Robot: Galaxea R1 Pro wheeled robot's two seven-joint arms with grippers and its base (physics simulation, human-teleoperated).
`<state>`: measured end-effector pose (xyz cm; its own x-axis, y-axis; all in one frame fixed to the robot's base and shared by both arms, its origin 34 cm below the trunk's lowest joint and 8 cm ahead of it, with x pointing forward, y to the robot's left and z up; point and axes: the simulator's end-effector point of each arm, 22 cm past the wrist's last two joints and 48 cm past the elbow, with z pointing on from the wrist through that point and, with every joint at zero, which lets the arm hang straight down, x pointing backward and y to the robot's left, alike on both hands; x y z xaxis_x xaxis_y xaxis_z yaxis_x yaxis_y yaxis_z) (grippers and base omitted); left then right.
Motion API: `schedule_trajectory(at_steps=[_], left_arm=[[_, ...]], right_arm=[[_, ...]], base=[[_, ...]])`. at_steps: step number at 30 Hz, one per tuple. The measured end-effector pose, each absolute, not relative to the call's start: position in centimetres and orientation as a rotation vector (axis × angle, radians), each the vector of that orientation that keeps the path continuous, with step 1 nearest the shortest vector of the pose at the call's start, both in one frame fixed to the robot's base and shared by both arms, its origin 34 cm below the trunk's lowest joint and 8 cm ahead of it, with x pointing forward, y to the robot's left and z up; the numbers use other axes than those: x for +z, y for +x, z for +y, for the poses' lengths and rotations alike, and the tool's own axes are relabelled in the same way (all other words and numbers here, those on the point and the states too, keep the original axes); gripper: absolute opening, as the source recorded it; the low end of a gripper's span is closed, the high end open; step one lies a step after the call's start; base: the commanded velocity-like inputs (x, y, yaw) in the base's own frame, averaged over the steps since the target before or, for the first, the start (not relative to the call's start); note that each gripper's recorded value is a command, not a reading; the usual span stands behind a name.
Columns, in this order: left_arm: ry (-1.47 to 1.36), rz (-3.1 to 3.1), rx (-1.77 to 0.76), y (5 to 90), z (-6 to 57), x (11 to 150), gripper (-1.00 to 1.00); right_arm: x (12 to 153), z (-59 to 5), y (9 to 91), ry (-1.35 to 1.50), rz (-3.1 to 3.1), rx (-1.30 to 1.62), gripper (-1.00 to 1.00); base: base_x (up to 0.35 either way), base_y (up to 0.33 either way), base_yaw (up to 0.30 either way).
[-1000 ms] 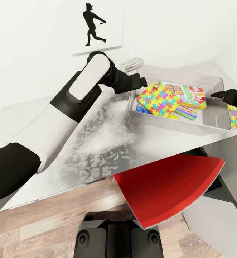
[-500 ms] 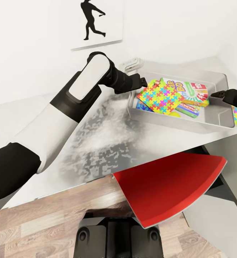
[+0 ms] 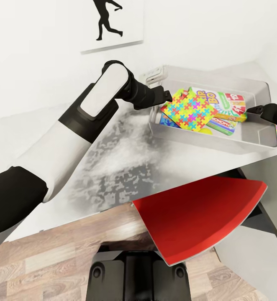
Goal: Put all the toys in the child's room - the three board games (two on the bed and one on the table), the two jigsaw puzzles on the table, and the tennis ball on the table - inside the toy box on the table in the child's room.
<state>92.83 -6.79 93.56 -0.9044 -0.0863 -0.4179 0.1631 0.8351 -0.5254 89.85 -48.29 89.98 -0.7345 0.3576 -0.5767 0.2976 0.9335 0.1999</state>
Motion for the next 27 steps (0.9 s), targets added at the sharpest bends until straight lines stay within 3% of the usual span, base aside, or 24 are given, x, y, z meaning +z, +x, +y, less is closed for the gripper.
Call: schedule_trajectory(at_steps=[27], left_arm=[[0.055, 2.590, -0.796, 92.65, -6.81, 93.06, 1.00]], right_arm=[[89.94, -48.44, 89.88, 0.470, 2.441, 0.124, 1.00]], base=[[0.000, 0.000, 0.000]])
